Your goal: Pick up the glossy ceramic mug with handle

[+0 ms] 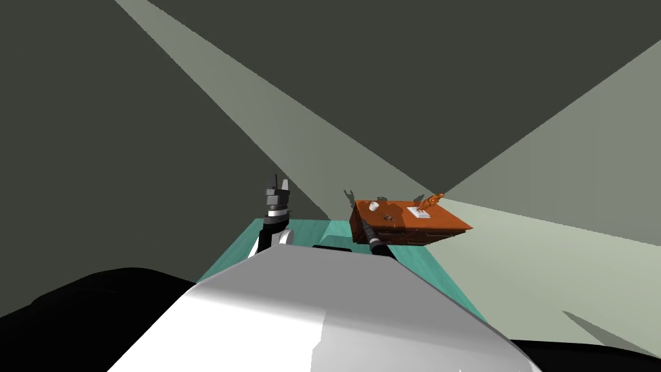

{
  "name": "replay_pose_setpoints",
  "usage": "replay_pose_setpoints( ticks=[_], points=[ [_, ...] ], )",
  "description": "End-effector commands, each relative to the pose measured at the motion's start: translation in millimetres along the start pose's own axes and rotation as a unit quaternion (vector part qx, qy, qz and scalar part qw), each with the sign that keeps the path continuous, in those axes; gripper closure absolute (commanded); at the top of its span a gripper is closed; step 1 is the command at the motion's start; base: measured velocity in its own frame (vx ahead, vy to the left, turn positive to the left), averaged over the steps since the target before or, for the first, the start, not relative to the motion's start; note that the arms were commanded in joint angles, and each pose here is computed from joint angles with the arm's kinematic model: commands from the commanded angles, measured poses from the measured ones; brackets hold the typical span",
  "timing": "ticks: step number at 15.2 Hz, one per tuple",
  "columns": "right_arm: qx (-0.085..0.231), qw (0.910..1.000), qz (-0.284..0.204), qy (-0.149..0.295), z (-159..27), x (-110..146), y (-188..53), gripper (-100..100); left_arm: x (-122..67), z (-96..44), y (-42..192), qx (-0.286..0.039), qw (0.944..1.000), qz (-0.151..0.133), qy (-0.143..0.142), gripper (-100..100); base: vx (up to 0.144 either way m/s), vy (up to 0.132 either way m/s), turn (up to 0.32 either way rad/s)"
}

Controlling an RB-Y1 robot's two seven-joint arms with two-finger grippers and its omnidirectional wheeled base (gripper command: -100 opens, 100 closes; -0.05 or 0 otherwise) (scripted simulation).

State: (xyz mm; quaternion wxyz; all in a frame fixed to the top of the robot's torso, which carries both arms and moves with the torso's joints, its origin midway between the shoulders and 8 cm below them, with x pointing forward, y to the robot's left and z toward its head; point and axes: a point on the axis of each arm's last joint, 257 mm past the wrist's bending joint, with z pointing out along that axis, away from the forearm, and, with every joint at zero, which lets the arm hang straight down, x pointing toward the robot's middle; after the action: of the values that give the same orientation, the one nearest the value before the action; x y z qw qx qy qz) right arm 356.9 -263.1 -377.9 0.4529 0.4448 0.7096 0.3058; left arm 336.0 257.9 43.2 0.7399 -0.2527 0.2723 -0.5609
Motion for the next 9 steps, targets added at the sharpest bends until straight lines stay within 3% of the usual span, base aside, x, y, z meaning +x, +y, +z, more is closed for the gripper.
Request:
replay_pose_setpoints(
  ticks=[1,3,4,5,6,8,9],
  points=[
    [0.041,0.9986,-0.027,0.018,-0.6,5.6,-32.6,-100,0.0,0.0,0.0,0.0,1.0,0.0,0.0,0,0.016,0.039,0.173],
    [0.049,0.9978,-0.038,0.022,-1.1,7.6,-36.8,-100,0.0,0.0,0.0,0.0,1.0,0.0,0.0,0,0.021,0.026,0.082],
    [0.076,0.9948,-0.058,0.034,-3.1,4.8,-58.5,-100,0.0,0.0,0.0,0.0,1.0,0.0,0.0,0,0.028,0.027,0.121],
    [0.079,0.994,-0.067,0.036,-3.4,5.6,-60.2,-100,0.0,0.0,0.0,0.0,1.0,0.0,0.0,0,0.034,0.027,0.151],
    [0.1,0.9905,-0.084,0.043,-5.1,-1.5,-77.7,-100,0.0,0.0,0.0,0.0,1.0,0.0,0.0,0,0.043,0.024,0.183],
    [0.106,0.9885,-0.095,0.049,-6.0,0.3,-81.6,-100,0.0,0.0,0.0,0.0,1.0,0.0,0.0,0,0.042,0.013,0.103],
    [0.127,0.9832,-0.118,0.057,-7.9,-9.0,-98.4,-100,-0.1,0.0,0.0,0.0,1.0,0.0,0.0,0,0.045,0.012,0.115]
  ],
)
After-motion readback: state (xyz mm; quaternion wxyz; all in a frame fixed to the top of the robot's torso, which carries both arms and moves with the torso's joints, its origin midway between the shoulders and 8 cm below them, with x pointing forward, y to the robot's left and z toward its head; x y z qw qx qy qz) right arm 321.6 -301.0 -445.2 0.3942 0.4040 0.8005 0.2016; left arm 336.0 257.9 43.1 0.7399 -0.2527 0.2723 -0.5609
